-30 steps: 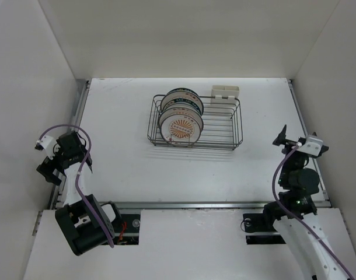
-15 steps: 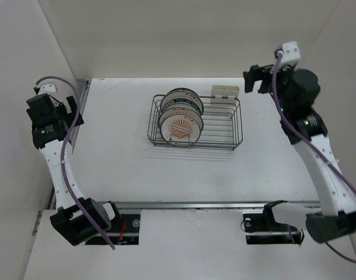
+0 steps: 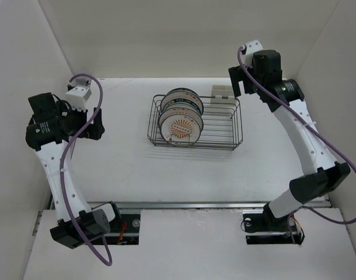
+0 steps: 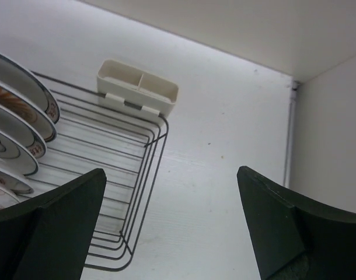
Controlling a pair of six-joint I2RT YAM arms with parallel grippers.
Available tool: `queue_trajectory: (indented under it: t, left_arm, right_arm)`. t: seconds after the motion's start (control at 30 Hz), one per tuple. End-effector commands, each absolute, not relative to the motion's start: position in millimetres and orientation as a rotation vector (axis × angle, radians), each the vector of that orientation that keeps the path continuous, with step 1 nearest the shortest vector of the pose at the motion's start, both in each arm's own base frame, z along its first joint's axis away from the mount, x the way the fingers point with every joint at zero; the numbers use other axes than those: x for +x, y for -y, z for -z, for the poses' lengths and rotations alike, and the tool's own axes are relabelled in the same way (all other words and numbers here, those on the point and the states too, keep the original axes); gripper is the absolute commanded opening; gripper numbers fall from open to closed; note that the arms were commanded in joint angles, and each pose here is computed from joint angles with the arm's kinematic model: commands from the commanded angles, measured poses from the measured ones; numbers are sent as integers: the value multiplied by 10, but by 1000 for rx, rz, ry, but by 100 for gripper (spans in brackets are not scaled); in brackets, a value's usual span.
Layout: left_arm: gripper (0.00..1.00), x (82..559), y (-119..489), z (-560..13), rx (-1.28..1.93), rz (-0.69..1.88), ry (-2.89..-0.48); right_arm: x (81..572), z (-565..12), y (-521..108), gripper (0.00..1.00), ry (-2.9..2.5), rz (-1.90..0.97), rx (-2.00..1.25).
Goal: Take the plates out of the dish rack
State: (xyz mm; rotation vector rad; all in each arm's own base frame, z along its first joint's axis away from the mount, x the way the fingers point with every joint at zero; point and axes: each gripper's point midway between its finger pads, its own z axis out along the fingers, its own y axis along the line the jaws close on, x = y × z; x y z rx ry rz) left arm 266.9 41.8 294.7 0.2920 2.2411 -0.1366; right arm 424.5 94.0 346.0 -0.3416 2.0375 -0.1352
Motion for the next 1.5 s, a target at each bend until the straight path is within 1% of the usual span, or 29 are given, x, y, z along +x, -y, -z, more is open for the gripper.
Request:
queue_trajectory:
  t: [0.0,0.07,0.1,0.13,0.17,0.2,0.23,0.27,0.33,0.37,0.4,0.43,0.47,0.5,0.57,0.67,0.77,0.87,0.93,1.1,1.13,1.2,1.23,1.27,1.3,1.33,1.4,1.43,1.47]
  left_arm:
    - [100,2531,-352,-3014,457,84,-2266]
    - [100,2574,-329,-3018,499,81,-2281]
    - [100,2631,-323,-3130,513,67,-2254]
    - [100,2721,-326,-3077,468,90,-2304]
    - [100,2774,-315,-3073,482,96,-2326]
    - [100,2815,-249,-3067,467,139,-2356]
    - [100,2873,-201,-3189,477,140,-2349]
    - [100,2931,-27,-3062,528,201,-2415]
    - [100,2986,186,-2988,553,215,-2439]
    - [100,3012,206,-2939,560,147,-2447]
    - [100,3108,437,-2952,633,133,-2378]
    - [100,3110,511,-2924,644,125,-2361]
    - [100,3070,586,-2787,636,151,-2380]
    - [100,3080,633,-2886,621,150,-2310]
    - [100,3012,629,-2808,606,154,-2304]
    - [100,2843,606,-3001,640,118,-2211]
    - [100,2587,596,-3181,605,131,-2155]
    - [100,2458,568,-3192,571,133,-2162]
    - [100,2411,628,-3190,643,167,-2159]
    - [100,2447,623,-2947,607,180,-2230]
    - [100,2467,598,-2911,586,165,-2242]
    - [100,2502,511,-2795,539,112,-2278]
    - [100,2538,495,-2756,518,102,-2291]
    - [100,2532,475,-2705,514,90,-2306]
    - [100,2535,459,-2704,510,80,-2308]
    - [100,2524,461,-2660,501,85,-2323]
    - [100,2514,459,-2616,503,86,-2335]
    - [100,2505,458,-2577,504,87,-2345]
    - [100,2505,458,-2577,504,87,-2345]
  right_arm:
    - [3873,-4484,-593,100,-1783,345,-181]
    - [3658,-4691,-493,100,-1687,350,-115]
    - [3634,-4934,-459,100,-1567,320,-46]
    - [3523,-5039,-389,100,-1438,285,25]
    - [3625,-4645,-418,100,-1516,324,-9]
    - [3426,-4967,-332,100,-1356,252,85]
    - [3387,-4904,-373,100,-1345,225,55]
    - [3376,-4873,-647,100,-1335,118,-95]
    - [3278,-4761,-942,100,-1369,-52,-204]
    - [3198,-4705,-1269,100,-1363,-195,-352]
    - [3130,-4632,-1432,100,-1370,-264,-441]
    - [3175,-4352,-1609,100,-1448,-321,-530]
    - [3151,-4220,-1753,100,-1487,-395,-568]
    - [3119,-4093,-1905,100,-1516,-459,-623]
    - [3225,-3719,-2039,100,-1620,-485,-638]
    - [3337,-3284,-2193,100,-1730,-430,-644]
    - [3407,-3014,-2346,100,-1798,-351,-646]
    - [3399,-2903,-2514,100,-1809,-347,-675]
    - [3440,-2834,-2602,100,-1814,-358,-677]
    - [3439,-2597,-2773,100,-1849,-431,-722]
    - [3478,-2603,-2810,97,-1839,-440,-708]
    - [3509,-2532,-2835,82,-1845,-439,-710]
    - [3530,-2462,-2883,76,-1859,-448,-725]
    - [3553,-2437,-2906,67,-1869,-453,-719]
    - [3571,-2413,-2940,64,-1873,-461,-727]
    - [3602,-2425,-2965,64,-1876,-460,-728]
    - [3648,-2268,-3015,64,-1920,-467,-717]
    - [3683,-2288,-3022,61,-1917,-459,-710]
    - [3742,-2261,-3002,61,-1925,-461,-684]
